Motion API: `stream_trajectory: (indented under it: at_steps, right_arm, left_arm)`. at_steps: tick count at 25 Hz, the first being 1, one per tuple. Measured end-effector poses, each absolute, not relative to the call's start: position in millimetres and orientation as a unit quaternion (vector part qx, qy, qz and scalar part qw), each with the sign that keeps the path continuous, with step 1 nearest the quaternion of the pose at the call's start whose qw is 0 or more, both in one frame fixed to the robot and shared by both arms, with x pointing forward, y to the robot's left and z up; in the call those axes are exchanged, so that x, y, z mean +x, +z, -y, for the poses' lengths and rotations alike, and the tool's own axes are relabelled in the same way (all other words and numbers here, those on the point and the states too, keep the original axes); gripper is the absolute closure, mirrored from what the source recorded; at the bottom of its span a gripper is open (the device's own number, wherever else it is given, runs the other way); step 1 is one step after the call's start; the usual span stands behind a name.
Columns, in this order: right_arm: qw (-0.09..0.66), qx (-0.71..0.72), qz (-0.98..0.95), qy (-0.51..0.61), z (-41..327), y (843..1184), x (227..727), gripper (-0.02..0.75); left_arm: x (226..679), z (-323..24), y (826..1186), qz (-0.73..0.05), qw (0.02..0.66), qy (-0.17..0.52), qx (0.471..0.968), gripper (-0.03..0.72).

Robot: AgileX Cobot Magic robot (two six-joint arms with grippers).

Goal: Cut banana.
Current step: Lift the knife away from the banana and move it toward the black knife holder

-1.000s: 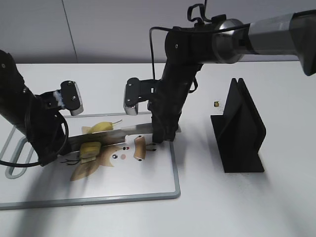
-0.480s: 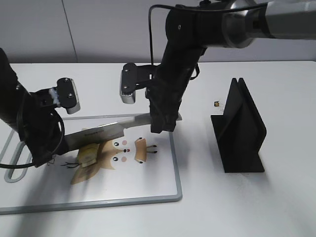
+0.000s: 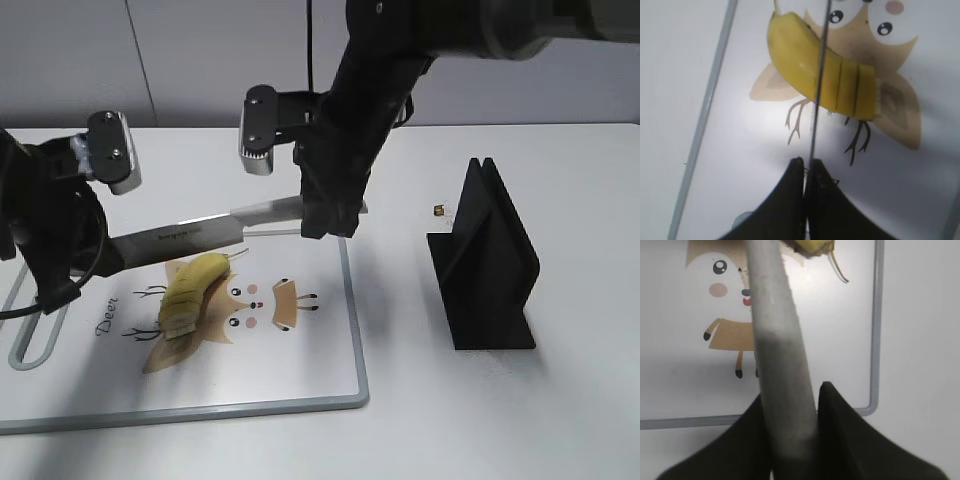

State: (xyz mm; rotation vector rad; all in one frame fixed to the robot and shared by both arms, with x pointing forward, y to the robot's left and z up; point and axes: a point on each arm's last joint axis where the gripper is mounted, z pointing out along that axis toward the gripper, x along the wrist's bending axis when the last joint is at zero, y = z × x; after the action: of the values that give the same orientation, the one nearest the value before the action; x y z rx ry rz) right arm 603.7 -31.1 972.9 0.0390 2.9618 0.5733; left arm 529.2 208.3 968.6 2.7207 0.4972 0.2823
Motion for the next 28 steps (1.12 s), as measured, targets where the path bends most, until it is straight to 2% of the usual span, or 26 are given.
stream_trajectory:
  at_steps: [10,15,18,23,25,28]
  right_arm:
    - [0.075,-0.003,-0.973,0.218,41,1039,580,0.539]
    - [0.080,-0.005,-0.971,0.226,42,1047,577,0.536]
    - [0.078,-0.008,-0.971,0.225,43,1047,577,0.543]
    - [0.079,-0.007,-0.971,0.224,44,1047,577,0.556]
    - [0.080,-0.004,-0.972,0.223,45,1047,578,0.566]
    - [0.085,0.004,-0.971,0.224,46,1047,580,0.577]
  left_arm:
    - [489,-213,1043,-0.149,0.229,0.156,0.949,0.695]
    - [478,-215,1059,-0.143,0.240,0.178,0.944,0.684]
    - [479,-216,1059,-0.146,0.240,0.180,0.943,0.563]
    - [480,-214,1059,-0.157,0.252,0.188,0.936,0.218]
    - [483,-215,1060,-0.161,0.256,0.204,0.931,0.130]
    - [488,-216,1066,-0.168,0.264,0.246,0.917,0.080]
